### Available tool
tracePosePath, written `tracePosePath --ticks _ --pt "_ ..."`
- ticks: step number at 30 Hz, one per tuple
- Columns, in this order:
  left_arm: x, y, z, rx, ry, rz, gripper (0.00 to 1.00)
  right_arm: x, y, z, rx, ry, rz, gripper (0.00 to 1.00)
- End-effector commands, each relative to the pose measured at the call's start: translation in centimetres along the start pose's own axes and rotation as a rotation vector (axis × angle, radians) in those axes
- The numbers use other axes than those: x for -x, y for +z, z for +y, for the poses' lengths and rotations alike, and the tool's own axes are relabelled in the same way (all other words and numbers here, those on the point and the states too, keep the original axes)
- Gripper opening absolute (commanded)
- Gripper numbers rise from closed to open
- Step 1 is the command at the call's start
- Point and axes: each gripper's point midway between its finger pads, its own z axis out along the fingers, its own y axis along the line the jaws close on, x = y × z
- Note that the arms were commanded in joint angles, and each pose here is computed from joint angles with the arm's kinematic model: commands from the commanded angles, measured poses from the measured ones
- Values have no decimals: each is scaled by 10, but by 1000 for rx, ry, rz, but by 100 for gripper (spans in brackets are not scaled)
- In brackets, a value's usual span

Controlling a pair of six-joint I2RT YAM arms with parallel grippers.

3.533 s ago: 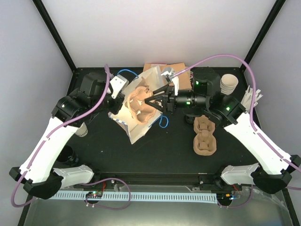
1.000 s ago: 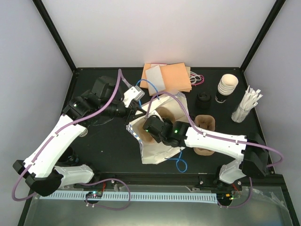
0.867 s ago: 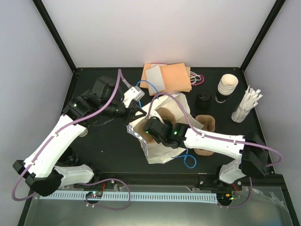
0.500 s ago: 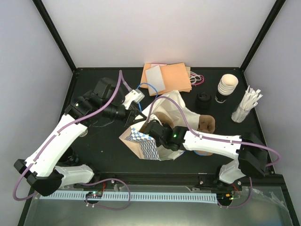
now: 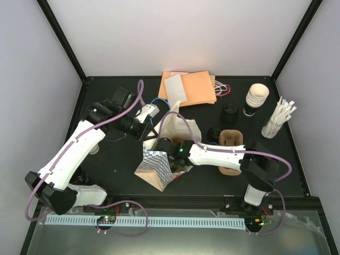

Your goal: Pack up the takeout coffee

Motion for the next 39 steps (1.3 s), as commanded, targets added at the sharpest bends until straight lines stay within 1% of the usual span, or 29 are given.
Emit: tracePosePath --ticks 1,5,9,10,11,12,13,14,17,18,21,25,29,39 --pt "-2 -9 12 102 19 -2 9 3 2 6 19 -43 64 35" --pt "1 -19 25 199 22 -27 9 -1 9 15 63 -67 116 36" --pt "4 -30 28 255 27 -58 9 -2 8 21 100 -110 157 36" --pt "4 -33 30 269 26 -66 9 -2 7 22 108 -120 161 36" --pt "5 -36 30 280 30 -77 9 -2 5 22 113 -128 166 39" --pt "5 -38 30 286 33 -86 9 -3 4 23 123 -137 171 43" --pt "6 -40 29 287 37 -92 9 -3 3 24 135 -144 178 50" --pt "6 -41 28 286 40 -99 9 -3 1 24 139 -151 182 65" --pt "6 -43 27 286 43 -105 9 2 -5 22 133 -156 176 91" --pt "6 -42 28 286 43 -103 9 6 -9 20 131 -152 164 93" --pt "6 -42 28 287 40 -101 9 17 -22 16 122 -146 135 95" --pt "7 -42 26 275 46 -110 10 32 -42 5 97 -136 99 100" --pt "7 -43 25 273 62 -127 10 43 -65 -5 82 -119 47 100" --pt "12 -44 21 261 86 -152 9 69 -122 -34 32 -41 -139 100"
